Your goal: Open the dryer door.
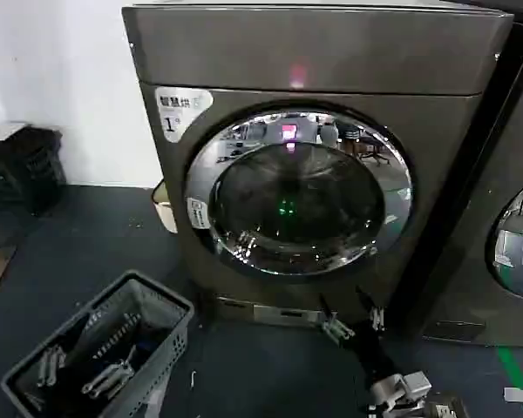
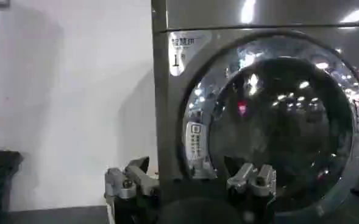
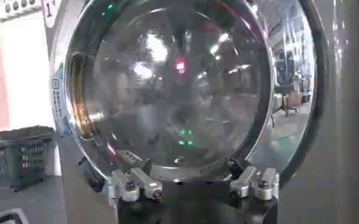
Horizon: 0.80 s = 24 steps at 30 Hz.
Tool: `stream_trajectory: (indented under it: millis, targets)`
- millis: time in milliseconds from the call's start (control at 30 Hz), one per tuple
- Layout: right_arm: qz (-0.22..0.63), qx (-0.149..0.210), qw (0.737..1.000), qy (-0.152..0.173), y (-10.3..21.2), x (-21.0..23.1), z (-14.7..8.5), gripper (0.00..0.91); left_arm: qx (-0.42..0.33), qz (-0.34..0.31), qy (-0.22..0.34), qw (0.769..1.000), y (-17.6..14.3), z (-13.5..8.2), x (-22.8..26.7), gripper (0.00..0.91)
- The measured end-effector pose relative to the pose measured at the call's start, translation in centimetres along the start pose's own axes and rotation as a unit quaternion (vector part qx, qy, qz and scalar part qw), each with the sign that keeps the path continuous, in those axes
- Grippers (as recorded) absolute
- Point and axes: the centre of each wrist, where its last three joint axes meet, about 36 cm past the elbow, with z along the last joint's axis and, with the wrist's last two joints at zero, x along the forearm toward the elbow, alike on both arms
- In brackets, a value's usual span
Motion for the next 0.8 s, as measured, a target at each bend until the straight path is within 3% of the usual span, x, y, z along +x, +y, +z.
stream_trajectory:
  millis: [67,200,333,567,800]
  targets:
    - [-0.024,0.009,1.0,-0.002,-0.7,-0.7,-0.6,0.907,0.002,0.004,0.004,1.0,0.0,0.0,0.0,0.907]
    - [-0.066,-0.006,0.998,-0.005,-2.2,-3.3,-2.3,0.907,0.005,0.019,0.003,1.0,-0.1,0.0,-0.1,0.907]
    - [-0.11,0.019,0.994,-0.016,-2.8,-6.0,-4.0,0.907,0.005,0.026,0.01,1.0,-0.1,0.0,0.0,0.907]
    - [-0.2,0.057,0.978,-0.013,-1.5,-10.6,-5.6,0.907,-0.011,0.029,0.03,0.999,-0.1,0.1,0.0,0.907]
    - [-0.259,0.067,0.964,-0.009,1.4,-15.2,-5.2,0.907,-0.015,0.036,0.03,0.999,0.0,0.1,0.2,0.907]
